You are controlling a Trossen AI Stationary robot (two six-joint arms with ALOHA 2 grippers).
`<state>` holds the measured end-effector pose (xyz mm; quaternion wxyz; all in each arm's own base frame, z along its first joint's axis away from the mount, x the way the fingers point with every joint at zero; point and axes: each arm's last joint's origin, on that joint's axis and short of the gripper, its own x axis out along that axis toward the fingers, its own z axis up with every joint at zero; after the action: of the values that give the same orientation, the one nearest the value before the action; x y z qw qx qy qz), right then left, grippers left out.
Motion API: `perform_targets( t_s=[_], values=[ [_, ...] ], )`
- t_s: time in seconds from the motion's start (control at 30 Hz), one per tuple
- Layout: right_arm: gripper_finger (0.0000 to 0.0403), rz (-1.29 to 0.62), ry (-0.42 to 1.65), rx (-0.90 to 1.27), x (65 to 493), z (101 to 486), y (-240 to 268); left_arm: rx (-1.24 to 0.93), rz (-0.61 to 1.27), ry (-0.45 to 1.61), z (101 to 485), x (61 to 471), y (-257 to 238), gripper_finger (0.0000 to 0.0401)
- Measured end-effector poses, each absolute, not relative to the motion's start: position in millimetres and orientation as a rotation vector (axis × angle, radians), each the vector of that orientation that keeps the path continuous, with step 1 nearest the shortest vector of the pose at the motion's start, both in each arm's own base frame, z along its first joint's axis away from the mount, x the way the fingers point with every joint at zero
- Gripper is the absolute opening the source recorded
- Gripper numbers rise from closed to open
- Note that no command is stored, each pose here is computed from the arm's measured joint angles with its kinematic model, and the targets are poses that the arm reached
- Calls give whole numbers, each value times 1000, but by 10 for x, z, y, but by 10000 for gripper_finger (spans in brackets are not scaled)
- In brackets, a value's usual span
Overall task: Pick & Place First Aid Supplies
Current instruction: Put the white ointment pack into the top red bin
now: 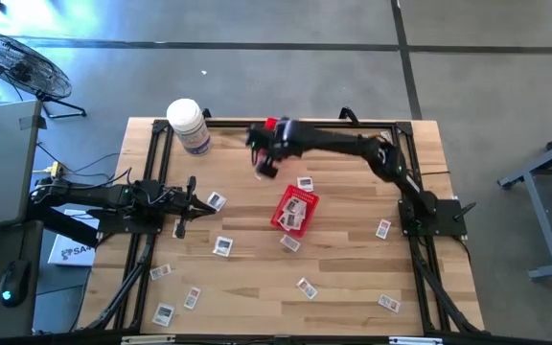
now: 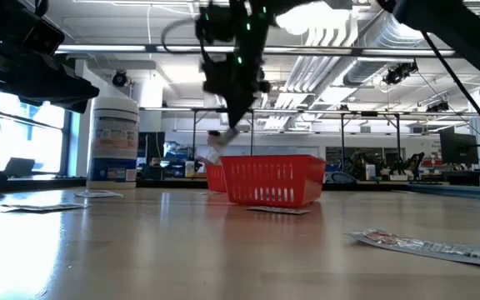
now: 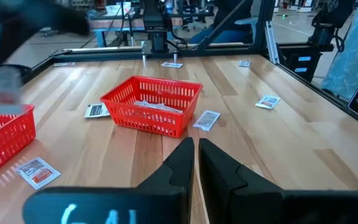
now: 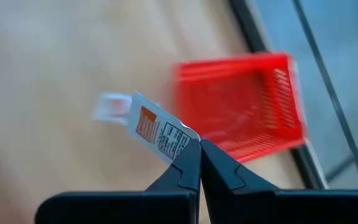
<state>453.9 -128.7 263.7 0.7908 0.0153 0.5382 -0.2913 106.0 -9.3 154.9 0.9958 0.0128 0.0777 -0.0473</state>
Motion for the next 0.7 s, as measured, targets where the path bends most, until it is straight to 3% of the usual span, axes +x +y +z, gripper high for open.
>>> perform_targets(
  t_s=[0.3,0.53,0.7],
  values=[
    [0,-671,1101,184,4353,2141,-2051,26,-95,156,1549,1061,-93,21],
    [4,-699,1040,272,4265,1930,-2269,26,-95,156,1549,1061,-93,21],
    [30,-728,1032,322,4219,1904,-2337,26,-95,156,1549,1061,-93,21]
  ],
)
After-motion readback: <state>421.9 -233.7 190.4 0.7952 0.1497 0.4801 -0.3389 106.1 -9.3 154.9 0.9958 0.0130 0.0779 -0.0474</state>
